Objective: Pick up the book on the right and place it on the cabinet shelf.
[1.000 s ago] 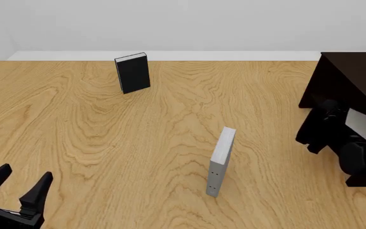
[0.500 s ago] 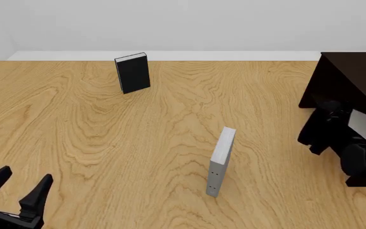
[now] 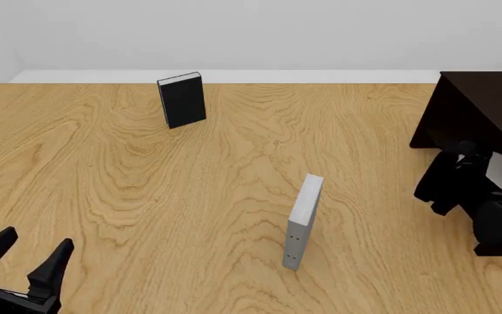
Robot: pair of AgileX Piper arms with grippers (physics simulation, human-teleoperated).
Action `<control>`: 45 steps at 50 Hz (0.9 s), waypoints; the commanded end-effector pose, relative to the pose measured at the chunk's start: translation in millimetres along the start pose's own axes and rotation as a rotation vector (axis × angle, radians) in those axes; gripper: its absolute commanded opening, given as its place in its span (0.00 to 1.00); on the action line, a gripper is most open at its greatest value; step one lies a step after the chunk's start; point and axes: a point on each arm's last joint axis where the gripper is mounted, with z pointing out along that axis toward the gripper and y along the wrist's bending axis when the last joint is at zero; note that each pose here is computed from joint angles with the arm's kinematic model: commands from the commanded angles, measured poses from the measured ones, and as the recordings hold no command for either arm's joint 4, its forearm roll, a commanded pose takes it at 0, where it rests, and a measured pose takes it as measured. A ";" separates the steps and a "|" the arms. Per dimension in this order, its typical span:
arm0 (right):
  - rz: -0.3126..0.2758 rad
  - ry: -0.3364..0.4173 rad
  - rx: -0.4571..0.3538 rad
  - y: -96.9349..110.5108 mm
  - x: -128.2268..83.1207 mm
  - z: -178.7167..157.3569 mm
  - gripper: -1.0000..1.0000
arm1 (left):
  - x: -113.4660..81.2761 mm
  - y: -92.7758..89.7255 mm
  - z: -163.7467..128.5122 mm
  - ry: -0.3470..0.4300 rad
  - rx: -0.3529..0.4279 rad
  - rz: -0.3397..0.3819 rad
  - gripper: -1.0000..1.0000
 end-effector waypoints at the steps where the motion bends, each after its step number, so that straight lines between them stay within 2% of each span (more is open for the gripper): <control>1: -0.007 0.040 -0.007 0.2 15.8 -2.1 1.00 | -0.8 0.0 -0.6 -0.011 0.000 -0.002 1.00; 45: 0.001 0.109 0.004 -0.7 36.8 -12.3 1.00 | -0.3 -0.9 -0.8 -0.007 0.013 0.001 1.00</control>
